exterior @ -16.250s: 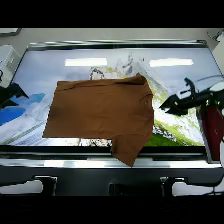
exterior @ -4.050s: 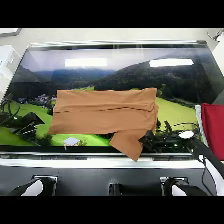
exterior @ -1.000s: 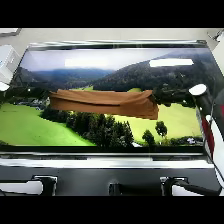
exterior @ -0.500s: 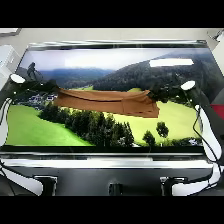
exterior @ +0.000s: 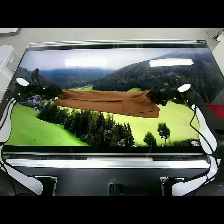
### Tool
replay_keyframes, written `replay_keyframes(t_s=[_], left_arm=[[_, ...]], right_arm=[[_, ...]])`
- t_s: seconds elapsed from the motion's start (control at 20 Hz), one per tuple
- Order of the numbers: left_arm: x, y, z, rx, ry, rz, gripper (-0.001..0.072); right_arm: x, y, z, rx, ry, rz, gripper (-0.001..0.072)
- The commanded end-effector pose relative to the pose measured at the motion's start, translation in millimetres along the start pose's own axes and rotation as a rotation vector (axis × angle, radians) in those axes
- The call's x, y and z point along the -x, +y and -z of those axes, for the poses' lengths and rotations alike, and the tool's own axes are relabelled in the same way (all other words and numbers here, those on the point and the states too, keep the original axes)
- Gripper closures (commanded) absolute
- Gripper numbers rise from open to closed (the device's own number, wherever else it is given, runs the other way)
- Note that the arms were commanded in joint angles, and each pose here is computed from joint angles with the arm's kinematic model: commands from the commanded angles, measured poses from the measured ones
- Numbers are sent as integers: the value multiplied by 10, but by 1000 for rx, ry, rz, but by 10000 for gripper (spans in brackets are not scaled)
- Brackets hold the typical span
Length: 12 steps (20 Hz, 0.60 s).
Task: Fold the clothes and pants, and hang the long-sleeved shirts on hangers.
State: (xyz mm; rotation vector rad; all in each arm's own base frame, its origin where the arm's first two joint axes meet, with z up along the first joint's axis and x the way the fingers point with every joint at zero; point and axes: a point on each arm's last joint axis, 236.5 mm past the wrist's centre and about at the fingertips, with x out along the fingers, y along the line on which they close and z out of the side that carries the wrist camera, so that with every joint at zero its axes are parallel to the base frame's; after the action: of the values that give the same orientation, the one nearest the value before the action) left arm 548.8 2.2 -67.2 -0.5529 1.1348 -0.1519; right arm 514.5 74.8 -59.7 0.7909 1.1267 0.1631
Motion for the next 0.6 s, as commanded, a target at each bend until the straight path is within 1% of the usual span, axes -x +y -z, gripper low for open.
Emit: replay_keyframes(t_s=[0.0,0.05,0.1,0.15,0.2,0.25,0.3,0.4,0.45,0.5,0.55], left_arm=[[382,88,-120,2,-37,-22,185],[562,78,-191,-8,-67,-30,185],[754,59,-239,-32,-92,-49,185],[916,35,-255,-63,-106,-74,167],[1062,2,-249,-93,-113,-98,160],[1193,-53,-221,-119,-112,-115,159],[1301,-113,-186,-143,-108,-126,148],[1459,-204,-121,-171,-100,-137,141],[1528,-246,-93,-178,-98,-135,58],[1584,-277,-63,-183,-93,-134,25],[1620,-300,-31,-186,-86,-132,25]], right_arm=[[345,47,-99,-75,9,-26,214],[521,24,-181,-73,4,-31,212],[652,-47,-254,-71,0,-22,185],[751,-148,-314,-77,-4,-12,125],[797,-235,-342,-75,-4,-7,114],[801,-309,-319,-52,14,-4,85],[768,-374,-261,-36,46,-4,39],[648,-463,-89,9,129,-10,20],[583,-498,-37,24,155,-20,18],[521,-517,-12,37,168,-35,18],[466,-530,4,43,177,-50,18]])
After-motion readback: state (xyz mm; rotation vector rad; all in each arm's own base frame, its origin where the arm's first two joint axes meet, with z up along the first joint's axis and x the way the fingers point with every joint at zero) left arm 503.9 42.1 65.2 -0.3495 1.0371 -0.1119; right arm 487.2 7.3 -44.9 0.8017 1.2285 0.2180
